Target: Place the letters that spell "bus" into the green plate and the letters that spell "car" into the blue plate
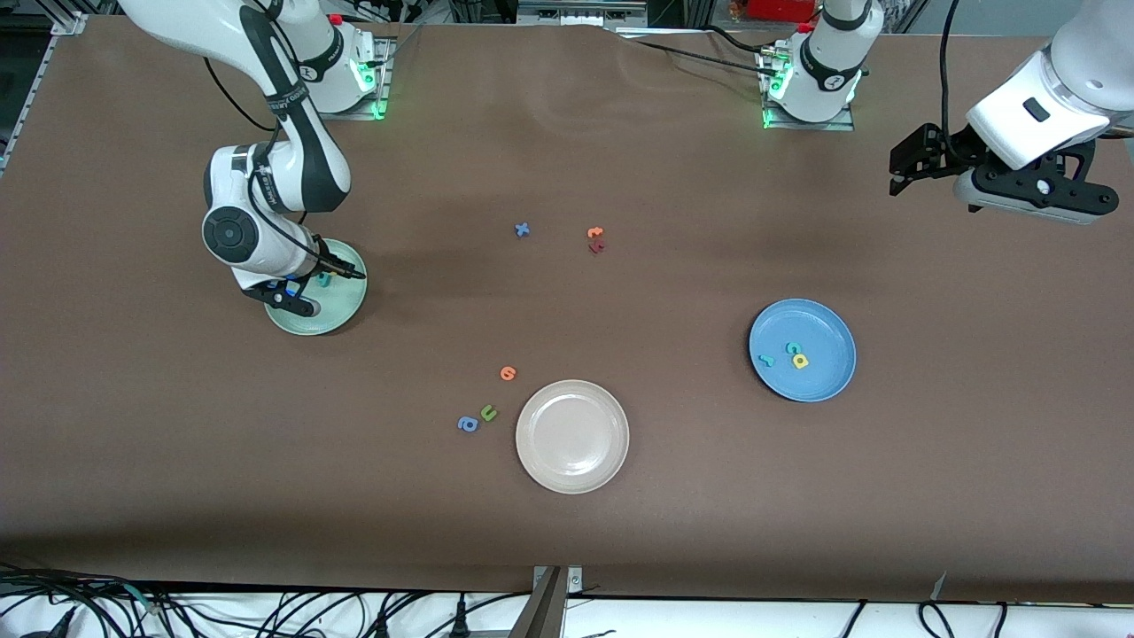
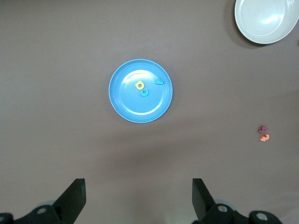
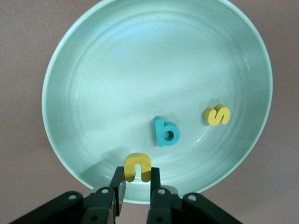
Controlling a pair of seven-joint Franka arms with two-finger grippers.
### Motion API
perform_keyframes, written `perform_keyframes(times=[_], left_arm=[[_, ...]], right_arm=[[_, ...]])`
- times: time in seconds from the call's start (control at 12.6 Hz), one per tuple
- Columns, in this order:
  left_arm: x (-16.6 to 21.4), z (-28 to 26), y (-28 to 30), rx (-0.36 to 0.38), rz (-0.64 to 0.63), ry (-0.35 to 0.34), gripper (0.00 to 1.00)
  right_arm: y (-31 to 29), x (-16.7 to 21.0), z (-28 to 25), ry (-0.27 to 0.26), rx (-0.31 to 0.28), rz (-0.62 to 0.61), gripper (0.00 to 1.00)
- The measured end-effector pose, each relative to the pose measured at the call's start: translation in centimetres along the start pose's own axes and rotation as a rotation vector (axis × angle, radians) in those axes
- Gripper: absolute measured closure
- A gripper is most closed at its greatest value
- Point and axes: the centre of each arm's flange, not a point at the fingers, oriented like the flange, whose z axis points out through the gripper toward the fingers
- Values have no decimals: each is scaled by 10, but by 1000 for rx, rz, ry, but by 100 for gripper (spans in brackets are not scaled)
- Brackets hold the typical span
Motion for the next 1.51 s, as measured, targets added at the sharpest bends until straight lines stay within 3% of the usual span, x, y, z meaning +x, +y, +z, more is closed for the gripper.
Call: perform_keyframes(times=[0.32,0.64,0.8,0.88,1.27,1.51], left_arm=[[0,0,0,0,0,0,0],[0,0,0,0,0,-1,0],[0,0,0,0,0,-1,0],[0,0,0,0,0,-1,0],[0,0,0,0,0,-2,0],[0,0,0,0,0,-2,0]], right_arm=[[-1,0,1,3,1,-3,72],[-4,1,-17,11,13,-8,31],[-8,1,-53,-25,7,-15,7],[-10,2,-76,-38,8,-20,0],[-12,-8,-207,-79,11,-50,0],[-2,-18,-296,-48,33,-68,1]])
